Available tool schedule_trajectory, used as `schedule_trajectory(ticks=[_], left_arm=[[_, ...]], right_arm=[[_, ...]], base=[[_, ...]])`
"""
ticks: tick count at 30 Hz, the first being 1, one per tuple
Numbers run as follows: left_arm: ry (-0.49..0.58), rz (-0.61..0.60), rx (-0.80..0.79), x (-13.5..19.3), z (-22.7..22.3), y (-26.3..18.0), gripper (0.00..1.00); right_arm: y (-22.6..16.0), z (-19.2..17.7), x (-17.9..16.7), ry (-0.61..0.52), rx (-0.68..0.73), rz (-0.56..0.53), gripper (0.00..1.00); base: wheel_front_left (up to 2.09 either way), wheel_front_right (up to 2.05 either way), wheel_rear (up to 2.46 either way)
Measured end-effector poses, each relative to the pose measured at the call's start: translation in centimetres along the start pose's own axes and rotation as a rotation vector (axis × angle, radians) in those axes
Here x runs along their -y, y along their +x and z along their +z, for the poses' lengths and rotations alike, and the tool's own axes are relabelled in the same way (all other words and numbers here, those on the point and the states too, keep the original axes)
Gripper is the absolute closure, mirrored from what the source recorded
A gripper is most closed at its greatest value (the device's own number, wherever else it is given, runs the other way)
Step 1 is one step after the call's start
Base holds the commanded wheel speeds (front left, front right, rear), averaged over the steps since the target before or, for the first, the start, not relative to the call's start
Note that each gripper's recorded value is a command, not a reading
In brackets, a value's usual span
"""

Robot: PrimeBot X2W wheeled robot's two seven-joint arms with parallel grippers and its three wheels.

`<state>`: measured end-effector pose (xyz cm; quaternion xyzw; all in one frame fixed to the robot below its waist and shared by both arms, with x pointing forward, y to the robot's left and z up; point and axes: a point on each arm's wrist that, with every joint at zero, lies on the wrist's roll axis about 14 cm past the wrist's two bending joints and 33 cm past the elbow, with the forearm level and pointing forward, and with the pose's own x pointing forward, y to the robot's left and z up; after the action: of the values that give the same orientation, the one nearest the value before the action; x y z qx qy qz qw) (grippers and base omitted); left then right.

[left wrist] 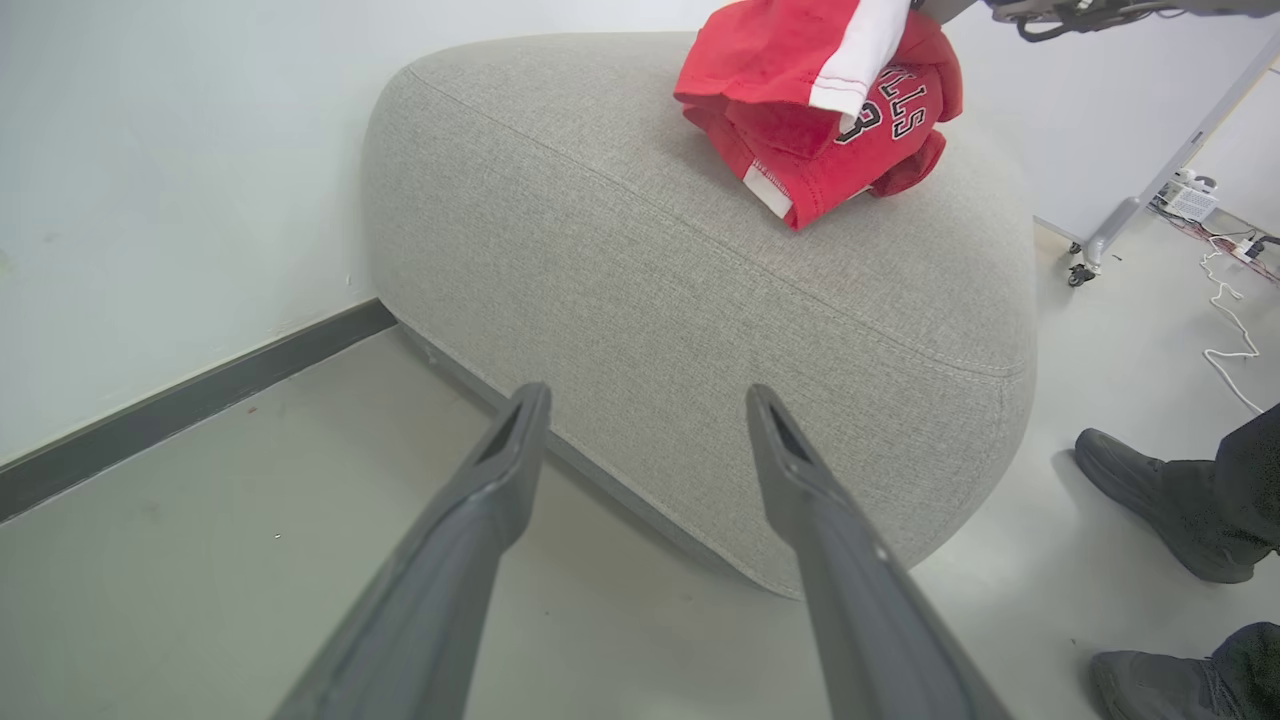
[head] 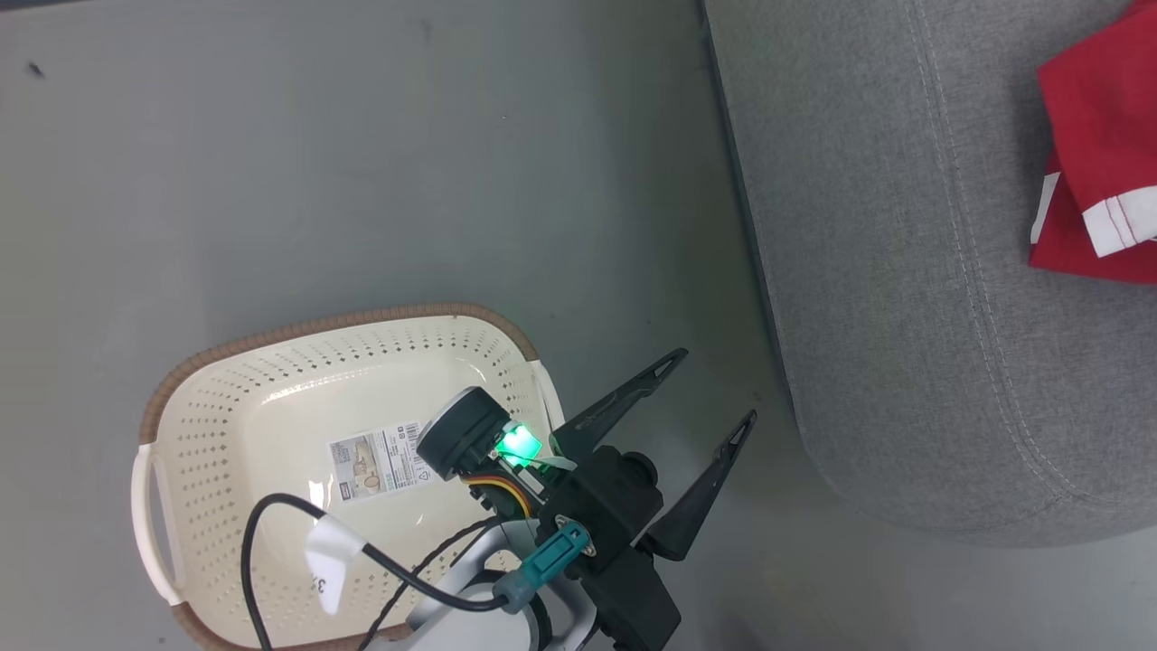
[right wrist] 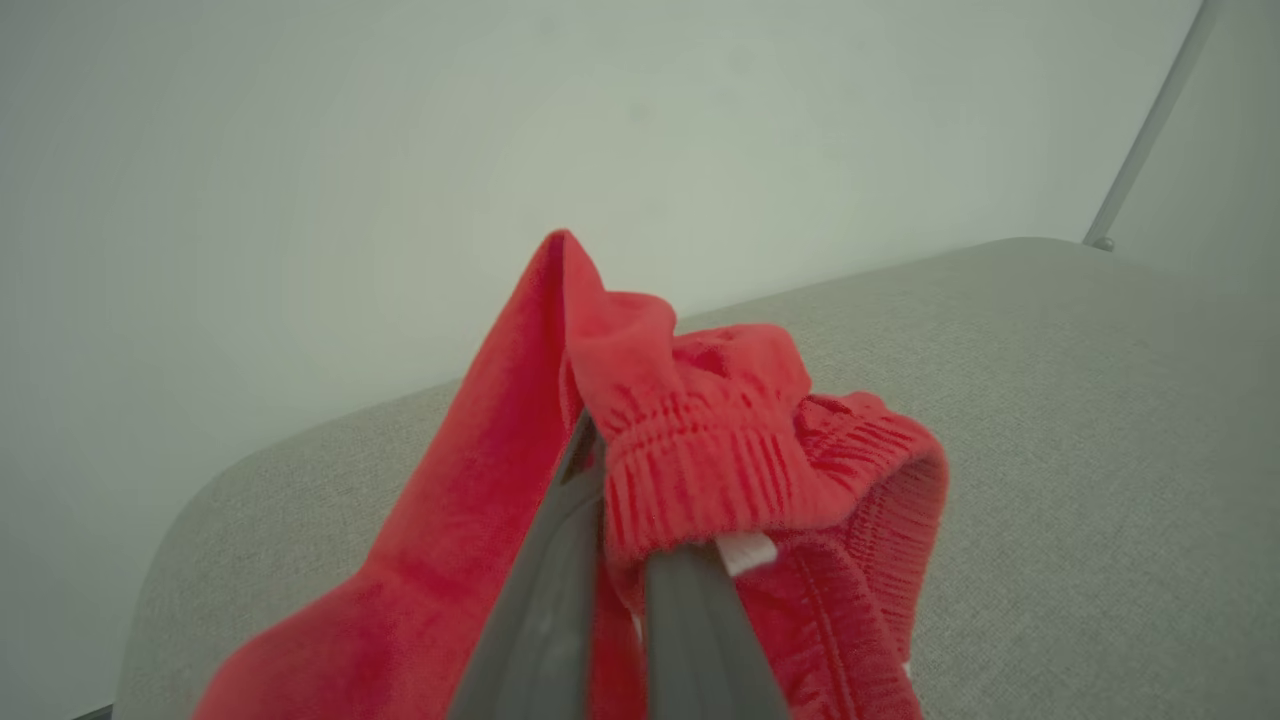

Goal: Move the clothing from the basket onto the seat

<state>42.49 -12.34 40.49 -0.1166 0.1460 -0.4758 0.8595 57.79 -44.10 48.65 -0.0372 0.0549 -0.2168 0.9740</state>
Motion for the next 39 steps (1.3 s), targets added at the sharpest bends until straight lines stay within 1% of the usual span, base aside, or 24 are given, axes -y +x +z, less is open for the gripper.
schedule_trajectory(ticks=[3, 6, 7, 8, 9, 20, 24, 28, 35, 39], left_arm=[[0.01, 0.001, 0.003, 0.0, 0.1, 0.0, 0.0], [0.018, 0.003, 0.014, 0.1, 0.5, 0.0, 0.0], [0.021, 0.003, 0.017, 0.2, 0.6, -0.1, 0.0], [0.024, 0.003, 0.018, 0.2, 0.7, -0.1, 0.0], [0.028, 0.004, 0.023, 0.3, 0.8, -0.1, 0.0], [0.074, 0.012, 0.077, 1.0, 2.9, -0.8, 0.0], [0.104, 0.017, 0.118, 1.7, 4.6, -1.3, 0.0], [0.125, 0.025, 0.138, 2.3, 5.5, -2.0, 0.0], [0.149, 0.043, 0.162, 3.6, 6.4, -3.7, 0.0], [0.152, 0.072, 0.179, 4.1, 7.1, -4.7, 0.0]], right_arm=[[-0.5, -1.0, 0.3, 0.02, -0.03, -0.016, 1.0], [-0.9, -1.1, 0.8, 0.037, -0.041, -0.033, 1.0], [-1.0, -1.0, 1.0, 0.042, -0.042, -0.038, 0.91], [-1.1, -1.0, 1.1, 0.053, -0.043, -0.045, 0.27], [-1.2, -1.0, 1.4, 0.06, -0.046, -0.052, 0.0], [-2.6, 1.0, 1.6, 0.074, -0.033, -0.041, 0.0], [-4.2, 0.6, 1.8, 0.063, -0.059, -0.028, 0.0], [-5.5, 0.4, 1.1, 0.07, -0.076, 0.0, 0.0], [-8.0, 0.6, 1.6, 0.073, -0.088, 0.01, 0.0], [-9.5, 0.2, 1.0, 0.079, -0.099, 0.036, 0.0]], base=[[0.0, 0.0, 0.0], [0.0, 0.0, 0.0], [0.0, 0.0, 0.0], [0.0, 0.0, 0.0], [0.0, 0.0, 0.0], [0.0, 0.0, 0.0], [0.0, 0.0, 0.0], [0.0, 0.0, 0.0], [0.0, 0.0, 0.0], [0.0, 0.0, 0.0]])
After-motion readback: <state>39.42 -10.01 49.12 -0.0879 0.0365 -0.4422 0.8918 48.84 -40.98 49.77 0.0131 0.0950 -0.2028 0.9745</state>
